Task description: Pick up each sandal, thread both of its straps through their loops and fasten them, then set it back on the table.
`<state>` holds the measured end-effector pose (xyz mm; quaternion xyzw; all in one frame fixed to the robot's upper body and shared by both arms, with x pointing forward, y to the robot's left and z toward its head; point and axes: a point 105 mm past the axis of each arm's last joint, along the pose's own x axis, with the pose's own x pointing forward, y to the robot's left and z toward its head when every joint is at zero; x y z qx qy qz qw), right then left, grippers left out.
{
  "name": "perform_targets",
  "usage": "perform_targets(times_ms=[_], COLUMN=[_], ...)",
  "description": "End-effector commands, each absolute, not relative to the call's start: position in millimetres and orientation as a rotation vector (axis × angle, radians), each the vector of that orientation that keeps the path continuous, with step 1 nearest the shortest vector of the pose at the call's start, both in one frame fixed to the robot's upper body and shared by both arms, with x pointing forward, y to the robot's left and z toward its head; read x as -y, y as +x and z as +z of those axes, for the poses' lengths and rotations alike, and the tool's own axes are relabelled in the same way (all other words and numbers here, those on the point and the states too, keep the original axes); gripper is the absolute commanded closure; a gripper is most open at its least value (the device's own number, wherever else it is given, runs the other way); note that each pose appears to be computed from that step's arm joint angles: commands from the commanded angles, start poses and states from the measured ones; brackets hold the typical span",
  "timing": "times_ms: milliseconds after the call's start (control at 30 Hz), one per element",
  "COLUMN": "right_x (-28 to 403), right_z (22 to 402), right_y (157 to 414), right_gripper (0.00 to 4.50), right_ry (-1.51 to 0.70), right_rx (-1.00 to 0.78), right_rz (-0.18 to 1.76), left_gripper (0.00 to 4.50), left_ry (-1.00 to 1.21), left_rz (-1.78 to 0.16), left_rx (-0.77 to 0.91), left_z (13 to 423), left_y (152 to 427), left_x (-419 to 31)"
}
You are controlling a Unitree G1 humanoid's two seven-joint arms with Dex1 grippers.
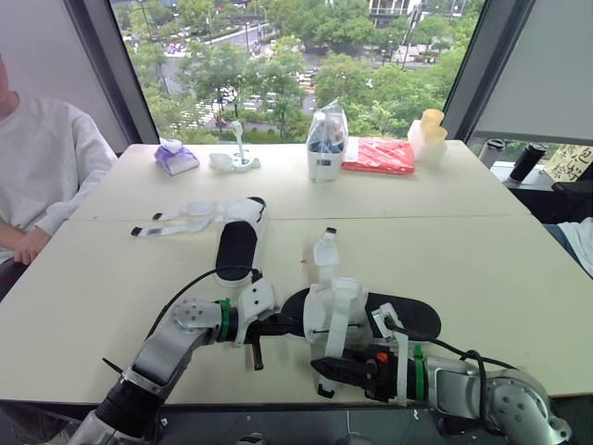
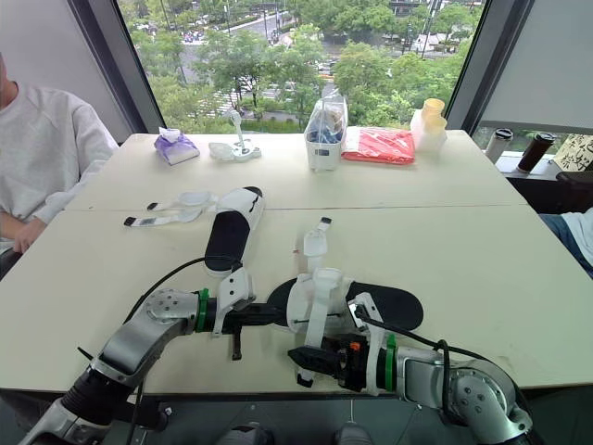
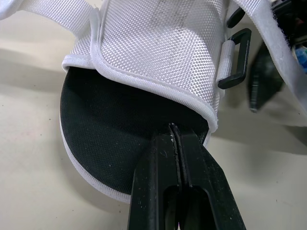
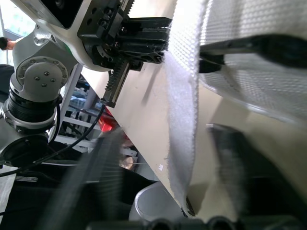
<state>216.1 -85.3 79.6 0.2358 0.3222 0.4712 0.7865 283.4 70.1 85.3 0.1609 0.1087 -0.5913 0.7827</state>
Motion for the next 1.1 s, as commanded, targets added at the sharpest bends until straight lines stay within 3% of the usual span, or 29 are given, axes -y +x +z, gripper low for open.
perform_targets(times_ms=[33, 67, 200, 367, 433, 533, 867, 1100], right_x=[83.4, 83.1, 87.9, 107.7, 108.8, 104.0, 117.5, 122.6], right_z=[89.8, 90.9, 113.6, 193.1, 208.4, 201.1, 183.5, 175.0], right_y=[214.9, 213.5, 212.5, 218.0, 219.3, 236.2, 292.8, 287.5], right_gripper=[4.03, 4.46, 4.46, 4.46, 4.46, 4.46, 4.46, 4.46], right_ry=[0.499, 0.488, 0.455, 0.427, 0.387, 0.256, 0.232, 0.276], right_rx=[-0.667, -0.67, -0.652, -0.546, -0.509, -0.503, -0.534, -0.605], right_rz=[1.043, 1.052, 1.121, 1.338, 1.387, 1.349, 1.306, 1.339], left_gripper=[4.5, 4.5, 4.5, 4.5, 4.5, 4.5, 4.5, 4.5], left_ry=[0.354, 0.354, 0.355, 0.362, 0.364, 0.38, 0.378, 0.372], left_rz=[-1.263, -1.262, -1.256, -1.247, -1.245, -1.234, -1.235, -1.223], left_rx=[-0.27, -0.27, -0.268, -0.267, -0.266, -0.262, -0.262, -0.262], left_z=[77.3, 77.3, 76.7, 76.4, 76.5, 75.8, 76.7, 76.4], left_y=[281.8, 282.0, 283.6, 286.2, 287.3, 291.4, 290.6, 288.3], left_x=[-71.4, -71.4, -72.1, -74.9, -75.8, -75.9, -75.9, -76.9])
